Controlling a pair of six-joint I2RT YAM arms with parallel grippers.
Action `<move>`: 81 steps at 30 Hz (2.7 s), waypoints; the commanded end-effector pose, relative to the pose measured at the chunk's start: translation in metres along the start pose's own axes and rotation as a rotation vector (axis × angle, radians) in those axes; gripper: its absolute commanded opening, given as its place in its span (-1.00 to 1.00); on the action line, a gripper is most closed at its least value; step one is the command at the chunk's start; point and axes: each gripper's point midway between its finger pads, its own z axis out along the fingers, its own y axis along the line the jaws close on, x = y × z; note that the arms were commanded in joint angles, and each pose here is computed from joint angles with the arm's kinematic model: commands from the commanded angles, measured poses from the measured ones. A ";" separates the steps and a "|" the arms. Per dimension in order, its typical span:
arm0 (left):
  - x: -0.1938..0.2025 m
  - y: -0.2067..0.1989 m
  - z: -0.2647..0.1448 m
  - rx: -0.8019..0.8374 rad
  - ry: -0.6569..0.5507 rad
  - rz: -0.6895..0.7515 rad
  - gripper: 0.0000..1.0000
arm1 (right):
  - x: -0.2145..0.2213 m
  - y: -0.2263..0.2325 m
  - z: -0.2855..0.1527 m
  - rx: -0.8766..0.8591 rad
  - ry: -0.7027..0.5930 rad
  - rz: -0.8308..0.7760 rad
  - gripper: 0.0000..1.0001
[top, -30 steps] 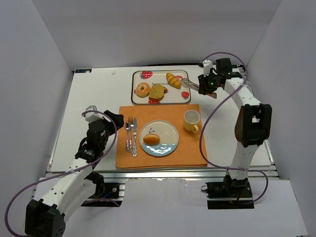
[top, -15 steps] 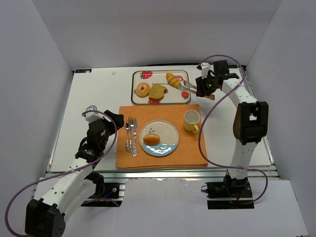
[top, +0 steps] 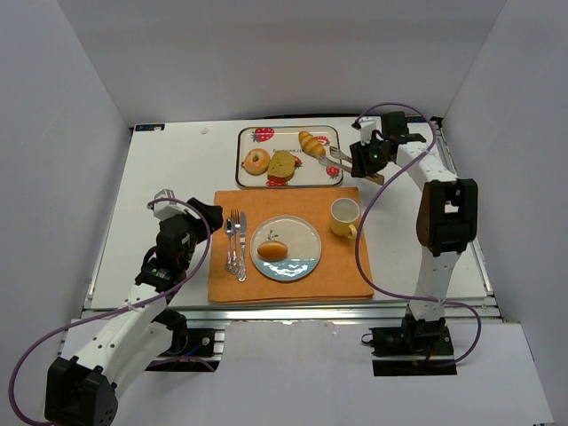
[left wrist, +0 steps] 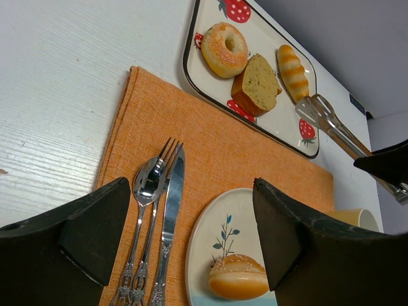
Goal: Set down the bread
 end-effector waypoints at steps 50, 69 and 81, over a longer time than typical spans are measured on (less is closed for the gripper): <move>-0.018 -0.016 -0.002 0.040 -0.040 -0.023 0.74 | -0.036 0.078 -0.110 -0.154 -0.296 -0.207 -1.00; -0.012 -0.017 0.001 0.060 -0.029 -0.032 0.74 | 0.118 0.216 -0.178 -0.468 -0.171 -0.386 -1.00; -0.011 -0.013 -0.003 0.054 -0.037 -0.042 0.74 | 0.139 0.216 -0.174 -0.449 -0.126 -0.347 -0.76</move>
